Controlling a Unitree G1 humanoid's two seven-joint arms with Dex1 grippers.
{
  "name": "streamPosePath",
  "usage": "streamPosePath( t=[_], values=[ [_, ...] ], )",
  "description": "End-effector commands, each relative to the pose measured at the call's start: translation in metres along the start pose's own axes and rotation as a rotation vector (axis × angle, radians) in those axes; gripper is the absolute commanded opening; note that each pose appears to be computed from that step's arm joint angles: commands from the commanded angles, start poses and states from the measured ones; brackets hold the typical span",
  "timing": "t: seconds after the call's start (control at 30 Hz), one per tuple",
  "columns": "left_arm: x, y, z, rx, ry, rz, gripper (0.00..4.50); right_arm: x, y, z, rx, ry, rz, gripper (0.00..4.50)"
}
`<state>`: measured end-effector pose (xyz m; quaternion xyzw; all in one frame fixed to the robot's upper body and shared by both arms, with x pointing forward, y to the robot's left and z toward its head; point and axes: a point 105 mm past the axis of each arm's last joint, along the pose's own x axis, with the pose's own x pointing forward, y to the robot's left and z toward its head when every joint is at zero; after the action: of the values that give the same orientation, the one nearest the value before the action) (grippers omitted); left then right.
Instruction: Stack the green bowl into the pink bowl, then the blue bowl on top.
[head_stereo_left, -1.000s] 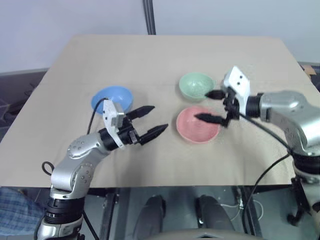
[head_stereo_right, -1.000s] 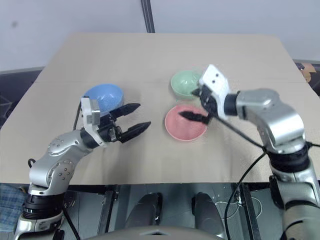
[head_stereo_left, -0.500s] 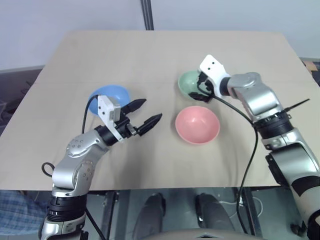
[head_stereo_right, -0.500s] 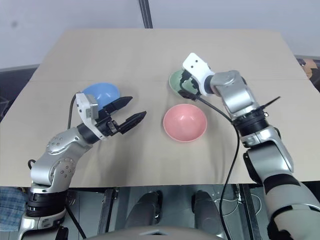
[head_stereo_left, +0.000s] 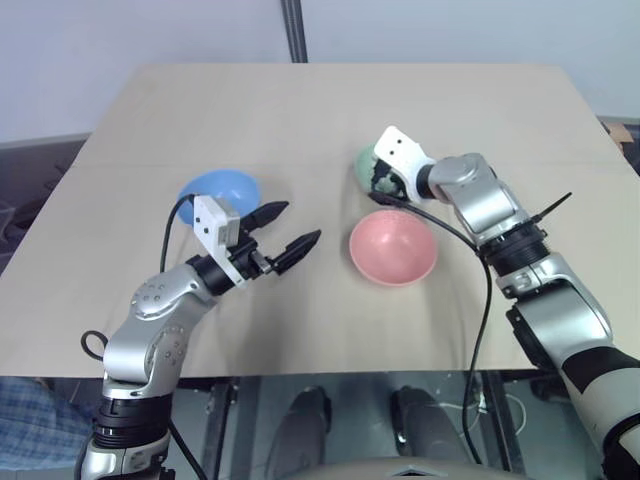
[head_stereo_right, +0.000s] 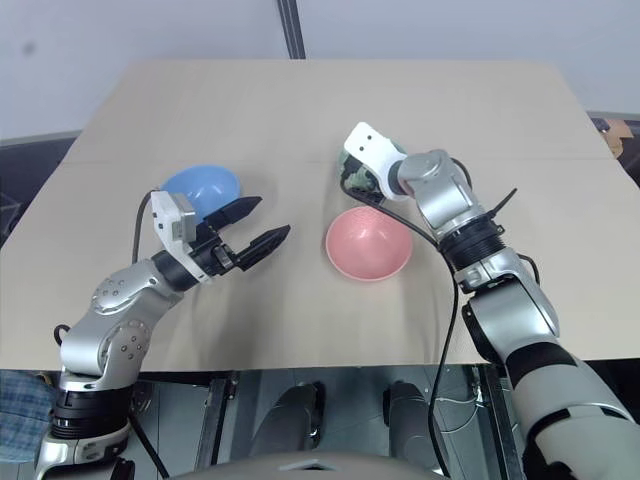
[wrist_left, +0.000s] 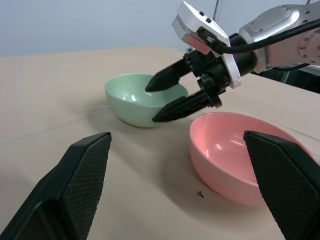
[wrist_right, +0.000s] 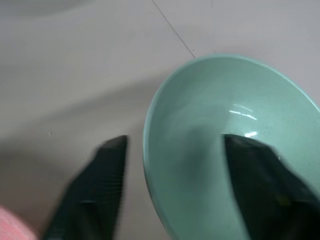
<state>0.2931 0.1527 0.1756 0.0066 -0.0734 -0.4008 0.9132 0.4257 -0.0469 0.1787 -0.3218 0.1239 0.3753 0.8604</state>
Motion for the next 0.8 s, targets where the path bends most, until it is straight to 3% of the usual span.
streamPosePath(
  t=[0.03,0.13,0.4,0.5,0.7,0.8],
  values=[
    [-0.001,0.001,0.011,0.038,-0.036,0.003,4.5,-0.004,-0.005,0.011,-0.022,-0.026,-0.018,1.17],
    [-0.001,0.001,0.01,0.038,-0.035,0.001,4.5,-0.005,-0.005,0.01,-0.021,-0.024,-0.019,0.06],
    [0.001,0.0,0.009,0.039,-0.033,-0.008,4.5,-0.006,-0.004,0.008,-0.021,-0.025,-0.016,0.06],
    [0.002,0.0,0.009,0.039,-0.033,-0.014,4.5,-0.013,-0.002,0.02,-0.07,-0.098,0.002,0.06],
    [0.002,-0.001,0.01,0.039,-0.033,-0.028,4.5,-0.055,0.014,0.045,-0.234,-0.239,0.091,0.06],
    [0.002,-0.002,0.01,0.04,-0.027,-0.046,4.5,-0.078,0.034,0.044,-0.309,-0.26,0.185,0.06]
  ],
)
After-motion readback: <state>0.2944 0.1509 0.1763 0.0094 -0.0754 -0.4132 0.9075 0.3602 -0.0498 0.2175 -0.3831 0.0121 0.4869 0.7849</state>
